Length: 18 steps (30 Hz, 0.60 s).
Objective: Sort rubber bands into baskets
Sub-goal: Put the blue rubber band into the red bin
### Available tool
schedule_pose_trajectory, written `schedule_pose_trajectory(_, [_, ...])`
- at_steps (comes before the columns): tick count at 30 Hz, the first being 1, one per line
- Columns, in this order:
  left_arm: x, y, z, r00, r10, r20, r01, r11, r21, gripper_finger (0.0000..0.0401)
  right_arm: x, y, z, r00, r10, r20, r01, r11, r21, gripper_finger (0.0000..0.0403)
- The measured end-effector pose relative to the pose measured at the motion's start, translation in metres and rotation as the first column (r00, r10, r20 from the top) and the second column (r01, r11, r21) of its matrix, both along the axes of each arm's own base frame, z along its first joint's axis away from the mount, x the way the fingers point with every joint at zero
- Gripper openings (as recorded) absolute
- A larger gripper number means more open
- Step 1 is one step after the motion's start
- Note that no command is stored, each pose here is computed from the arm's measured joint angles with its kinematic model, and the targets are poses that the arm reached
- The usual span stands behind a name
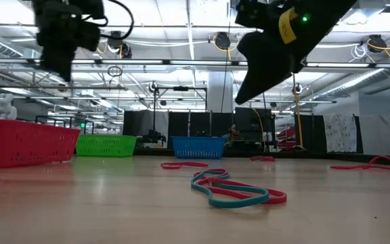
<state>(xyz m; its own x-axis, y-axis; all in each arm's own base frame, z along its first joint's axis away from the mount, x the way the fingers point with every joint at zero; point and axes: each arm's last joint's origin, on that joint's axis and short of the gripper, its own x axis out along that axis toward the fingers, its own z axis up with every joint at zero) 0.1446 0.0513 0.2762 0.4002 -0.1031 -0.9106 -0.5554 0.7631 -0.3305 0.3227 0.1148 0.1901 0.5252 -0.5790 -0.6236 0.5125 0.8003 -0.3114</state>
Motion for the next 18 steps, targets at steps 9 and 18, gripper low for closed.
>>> schedule_pose_trajectory(9, [-0.003, -0.036, -0.039, 0.998, -0.038, -0.051, 0.034, 0.996, -0.081, 0.0000, 0.010, 0.000, 0.006, 0.997, 0.079, 0.013, -0.078, 0.996, -0.041, 0.0160])
schedule_pose_trajectory(18, [0.006, -0.066, -0.046, 0.992, -0.121, 0.019, 0.123, 0.984, -0.132, 0.0000, 0.014, -0.002, 0.011, 0.997, 0.078, 0.023, -0.077, 0.996, -0.043, 0.0160])
